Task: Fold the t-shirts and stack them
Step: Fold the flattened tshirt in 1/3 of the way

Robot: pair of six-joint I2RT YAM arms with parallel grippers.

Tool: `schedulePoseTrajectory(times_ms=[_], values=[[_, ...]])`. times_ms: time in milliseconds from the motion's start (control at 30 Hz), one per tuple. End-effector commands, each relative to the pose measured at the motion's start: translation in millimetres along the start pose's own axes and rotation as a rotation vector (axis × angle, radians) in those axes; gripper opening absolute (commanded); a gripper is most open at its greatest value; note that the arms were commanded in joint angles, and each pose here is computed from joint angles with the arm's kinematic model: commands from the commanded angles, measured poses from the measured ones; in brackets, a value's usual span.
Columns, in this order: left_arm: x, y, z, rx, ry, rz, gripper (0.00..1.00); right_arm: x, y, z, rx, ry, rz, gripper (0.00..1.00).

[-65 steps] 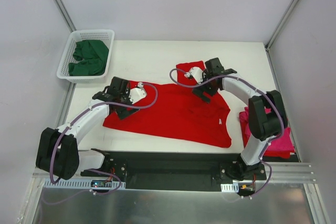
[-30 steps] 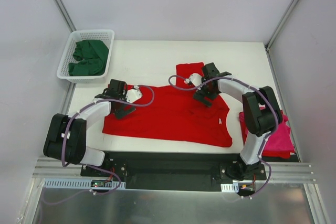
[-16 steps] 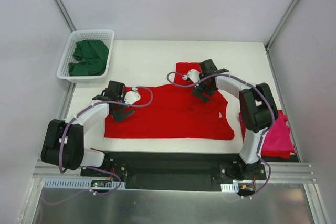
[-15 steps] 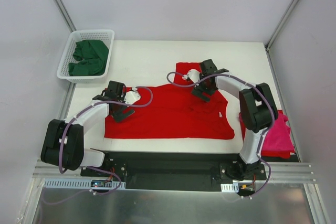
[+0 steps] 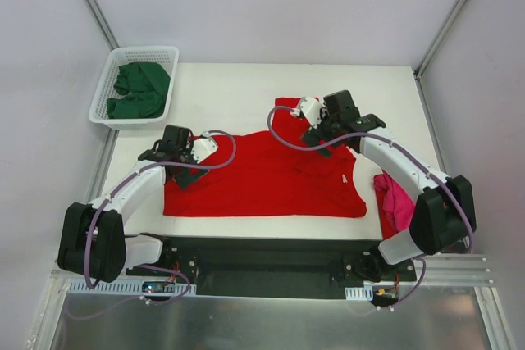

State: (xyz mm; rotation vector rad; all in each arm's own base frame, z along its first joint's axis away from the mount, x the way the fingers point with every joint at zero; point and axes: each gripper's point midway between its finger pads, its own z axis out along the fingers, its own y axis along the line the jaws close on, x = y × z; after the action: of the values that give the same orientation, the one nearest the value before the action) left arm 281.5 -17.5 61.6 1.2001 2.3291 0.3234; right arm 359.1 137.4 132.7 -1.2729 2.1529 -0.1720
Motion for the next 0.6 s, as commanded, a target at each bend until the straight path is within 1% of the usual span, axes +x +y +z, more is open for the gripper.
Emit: schedulePoseTrajectory(times_ms=[0, 33, 67, 100, 167, 200, 333, 467, 500, 567], values=[[-13.2, 2.5, -9.2, 0.008, -0.051, -0.037, 0.99, 14.9, 47.4, -9.0, -0.191, 0.011, 0.035, 0.92], [-12.8, 1.3, -8.9, 0.012, -0.051, -0.038, 0.99, 24.1, 57.3, -5.3, -0.224, 0.035, 0.033, 0.9], [-10.6, -1.0, -7.4, 0.018, -0.044, -0.037, 0.99, 27.3, 63.3, -3.1, -0.249, 0.042, 0.021, 0.84], [-10.6, -1.0, -7.4, 0.018, -0.044, -0.037, 0.99, 31.4, 72.4, 2.0, -0.292, 0.053, 0.022, 0.67], [-7.6, -3.7, -6.1, 0.023, -0.036, -0.038, 0.99, 39.5, 85.1, 6.8, -0.345, 0.074, 0.01, 0.46], [-7.0, -4.2, -6.2, 0.024, -0.035, -0.038, 0.99, 42.2, 91.9, 9.4, -0.376, 0.077, 0.011, 0.4], [-8.3, -1.3, -10.0, 0.008, -0.045, -0.047, 1.0, 51.3, 108.4, 20.6, -0.45, 0.109, 0.015, 0.4], [-16.5, 9.6, -22.0, -0.037, -0.084, -0.06, 0.99, 47.4, 114.2, 19.1, -0.495, 0.104, 0.024, 0.39], [-17.7, 11.2, -24.3, -0.046, -0.092, -0.064, 0.99, 43.5, 115.1, 17.4, -0.508, 0.091, 0.027, 0.41], [-22.1, 16.2, -30.7, -0.067, -0.115, -0.069, 0.99, 42.8, 117.2, 17.3, -0.519, 0.09, 0.026, 0.43]])
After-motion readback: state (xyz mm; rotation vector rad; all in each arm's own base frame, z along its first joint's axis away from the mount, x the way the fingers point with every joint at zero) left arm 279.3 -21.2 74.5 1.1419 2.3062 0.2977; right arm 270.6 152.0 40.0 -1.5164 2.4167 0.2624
